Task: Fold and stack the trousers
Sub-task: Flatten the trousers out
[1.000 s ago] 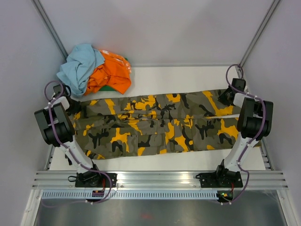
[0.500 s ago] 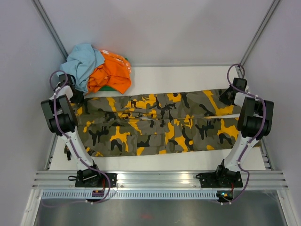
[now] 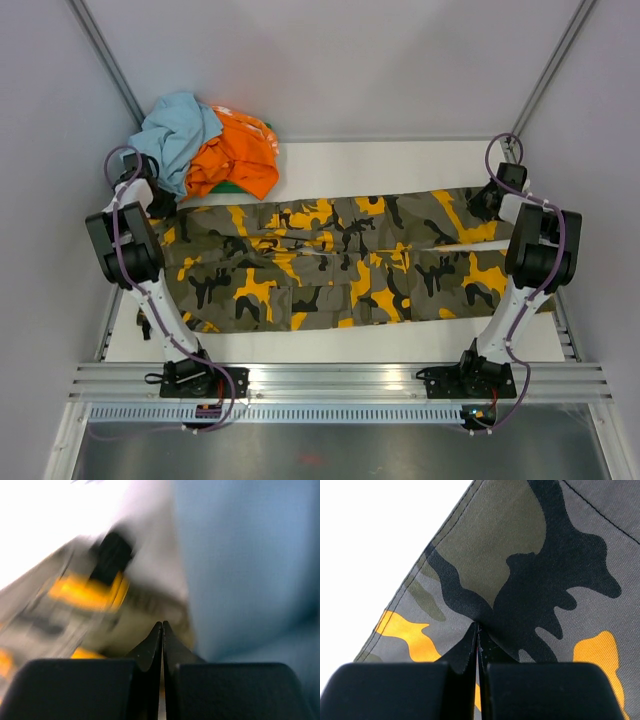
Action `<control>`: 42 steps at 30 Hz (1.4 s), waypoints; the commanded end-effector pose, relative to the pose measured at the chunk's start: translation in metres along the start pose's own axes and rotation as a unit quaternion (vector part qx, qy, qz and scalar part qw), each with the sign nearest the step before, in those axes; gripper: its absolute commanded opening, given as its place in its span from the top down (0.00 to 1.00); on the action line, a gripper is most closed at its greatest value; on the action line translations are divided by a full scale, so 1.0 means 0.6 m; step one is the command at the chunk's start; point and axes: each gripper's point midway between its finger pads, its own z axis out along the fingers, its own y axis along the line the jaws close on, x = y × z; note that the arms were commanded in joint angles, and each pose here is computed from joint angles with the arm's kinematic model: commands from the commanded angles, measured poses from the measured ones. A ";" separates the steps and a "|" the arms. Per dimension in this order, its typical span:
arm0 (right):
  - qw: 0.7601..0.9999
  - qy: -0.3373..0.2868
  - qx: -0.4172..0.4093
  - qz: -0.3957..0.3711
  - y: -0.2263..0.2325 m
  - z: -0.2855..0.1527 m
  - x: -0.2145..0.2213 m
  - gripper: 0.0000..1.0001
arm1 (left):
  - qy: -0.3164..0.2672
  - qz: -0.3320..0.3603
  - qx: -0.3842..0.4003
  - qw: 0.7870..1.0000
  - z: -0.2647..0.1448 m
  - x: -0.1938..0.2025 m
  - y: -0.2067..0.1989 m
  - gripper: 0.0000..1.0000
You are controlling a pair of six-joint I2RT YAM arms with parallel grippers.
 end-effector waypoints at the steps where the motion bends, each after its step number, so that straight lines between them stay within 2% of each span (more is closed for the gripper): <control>1: 1.000 0.022 0.013 -0.016 -0.018 -0.018 0.024 0.97 | -0.099 0.023 0.085 0.991 -0.127 -0.063 -0.052 0.96; 2: 0.999 0.023 0.015 -0.023 -0.018 -0.021 0.024 0.96 | -0.105 0.022 0.085 0.991 -0.138 -0.062 -0.045 0.84; 4: 0.999 0.024 0.012 -0.026 -0.017 -0.023 0.024 0.95 | -0.105 0.021 0.080 0.991 -0.152 -0.045 -0.023 0.75; 5: 0.999 0.026 0.011 -0.026 -0.017 -0.022 0.026 0.95 | -0.103 0.020 0.076 0.992 -0.153 -0.039 -0.017 0.68; 12: 0.999 0.036 0.000 -0.022 -0.011 -0.018 0.035 0.95 | -0.060 0.002 0.038 0.997 -0.100 0.019 0.031 0.63; 13: 0.999 0.036 0.001 -0.023 -0.012 -0.017 0.034 0.95 | -0.049 0.000 0.029 0.998 -0.085 0.027 0.037 0.59; 18: 0.999 0.042 0.009 -0.021 -0.019 -0.011 0.043 0.95 | -0.038 -0.010 0.007 0.999 -0.054 0.039 0.055 0.50; 21: 0.999 0.049 0.015 -0.018 -0.026 -0.003 0.052 0.95 | -0.034 -0.001 0.001 0.999 -0.034 0.044 0.058 0.52; 22: 0.998 0.051 0.016 -0.017 -0.028 0.000 0.054 0.95 | -0.033 0.002 -0.001 0.999 -0.027 0.045 0.059 0.57; 26: 0.998 0.055 0.032 -0.015 -0.039 0.008 0.061 0.94 | -0.021 0.008 0.007 1.000 0.001 0.045 0.041 0.65; 30: 0.997 0.046 0.053 -0.014 -0.053 0.012 0.058 0.94 | -0.017 0.018 0.008 1.000 0.035 0.043 0.026 0.67; 37: 0.997 0.043 0.054 -0.023 -0.047 0.034 0.049 0.92 | -0.025 0.043 0.013 0.999 0.053 0.043 -0.029 0.69; 42: 0.998 0.034 0.036 -0.030 -0.019 0.018 0.026 0.90 | -0.030 0.048 0.028 0.998 0.014 0.045 -0.030 0.68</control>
